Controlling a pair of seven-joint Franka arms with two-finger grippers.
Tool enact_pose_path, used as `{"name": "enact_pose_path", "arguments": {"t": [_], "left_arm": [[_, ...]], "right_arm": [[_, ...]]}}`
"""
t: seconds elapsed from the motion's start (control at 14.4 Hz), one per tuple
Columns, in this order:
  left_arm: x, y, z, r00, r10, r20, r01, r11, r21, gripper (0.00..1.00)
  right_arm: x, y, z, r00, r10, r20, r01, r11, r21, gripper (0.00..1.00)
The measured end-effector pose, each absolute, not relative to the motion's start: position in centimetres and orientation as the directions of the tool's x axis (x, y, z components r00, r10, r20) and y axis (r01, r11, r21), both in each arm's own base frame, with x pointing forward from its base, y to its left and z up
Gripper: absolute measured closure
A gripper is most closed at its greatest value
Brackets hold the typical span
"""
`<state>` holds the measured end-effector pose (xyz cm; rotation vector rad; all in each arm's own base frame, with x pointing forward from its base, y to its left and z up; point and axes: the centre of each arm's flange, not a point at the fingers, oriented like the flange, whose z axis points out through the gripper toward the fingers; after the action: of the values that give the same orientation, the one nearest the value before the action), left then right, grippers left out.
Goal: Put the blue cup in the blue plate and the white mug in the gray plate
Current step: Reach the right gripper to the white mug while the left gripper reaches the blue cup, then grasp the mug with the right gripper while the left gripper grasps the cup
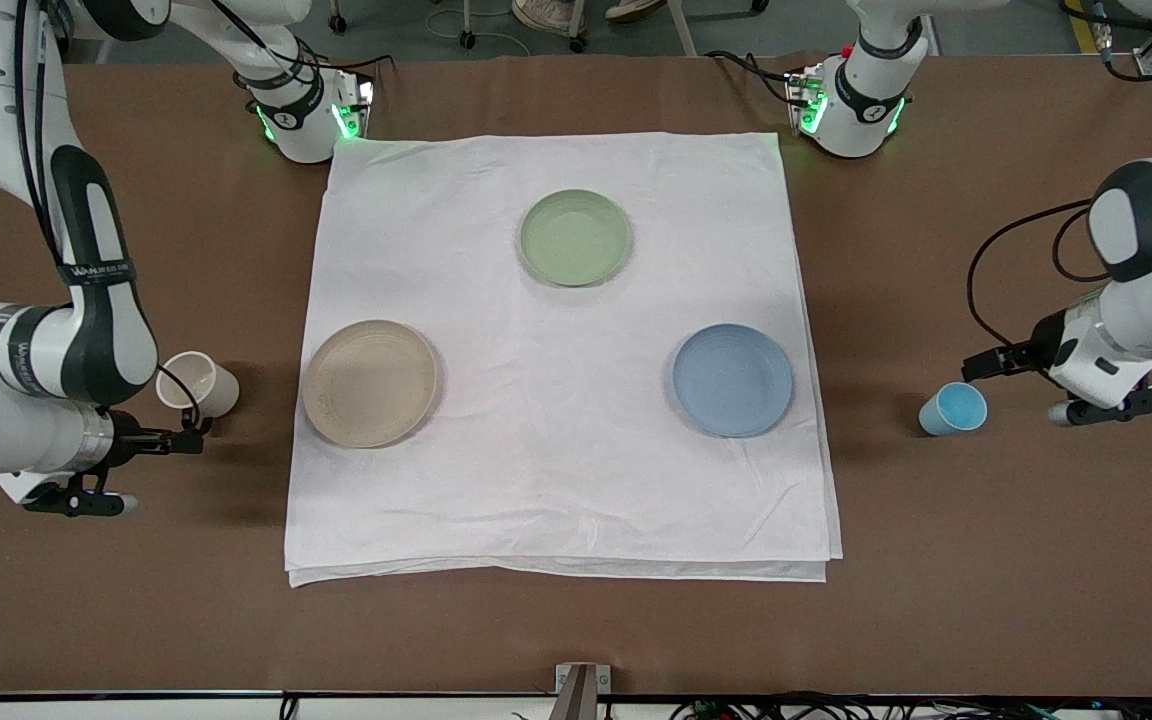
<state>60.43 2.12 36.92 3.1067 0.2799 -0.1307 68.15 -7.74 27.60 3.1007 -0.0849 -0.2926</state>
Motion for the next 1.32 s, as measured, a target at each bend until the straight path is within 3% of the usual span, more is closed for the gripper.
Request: {"name": "enact_pose_path", "arguments": {"t": [0.49, 0.77, 0.97, 1.04, 1.32], "left_arm": [[60.7, 1.0, 28.3, 0.977, 0.204, -0.064, 0.203, -0.979, -0.020, 0.00], [59.5, 1.5, 25.0, 0.975, 0.211, -0.068, 0.210, -0.977, -0.026, 0.12], [59.5, 1.5, 23.8, 0.975, 0.211, -0.072, 0.209, -0.977, -0.030, 0.46], [59.5, 1.5, 23.7, 0.975, 0.211, -0.073, 0.209, -0.977, -0.030, 0.55], [59.6, 1.7, 23.8, 0.978, 0.200, -0.066, 0.197, -0.979, -0.042, 0.94]], "right_arm": [[65.6, -8.3, 20.4, 0.970, -0.032, -0.242, -0.028, -0.999, 0.021, 0.00], [65.4, -8.9, 20.3, 0.968, 0.029, -0.248, 0.036, -0.999, 0.024, 0.03], [65.2, -9.6, 20.1, 0.966, 0.057, -0.254, 0.068, -0.997, 0.033, 0.06], [65.1, -9.6, 20.0, 0.965, 0.060, -0.256, 0.071, -0.997, 0.034, 0.12], [64.6, -9.4, 19.2, 0.960, 0.064, -0.273, 0.075, -0.997, 0.030, 0.56]]}}
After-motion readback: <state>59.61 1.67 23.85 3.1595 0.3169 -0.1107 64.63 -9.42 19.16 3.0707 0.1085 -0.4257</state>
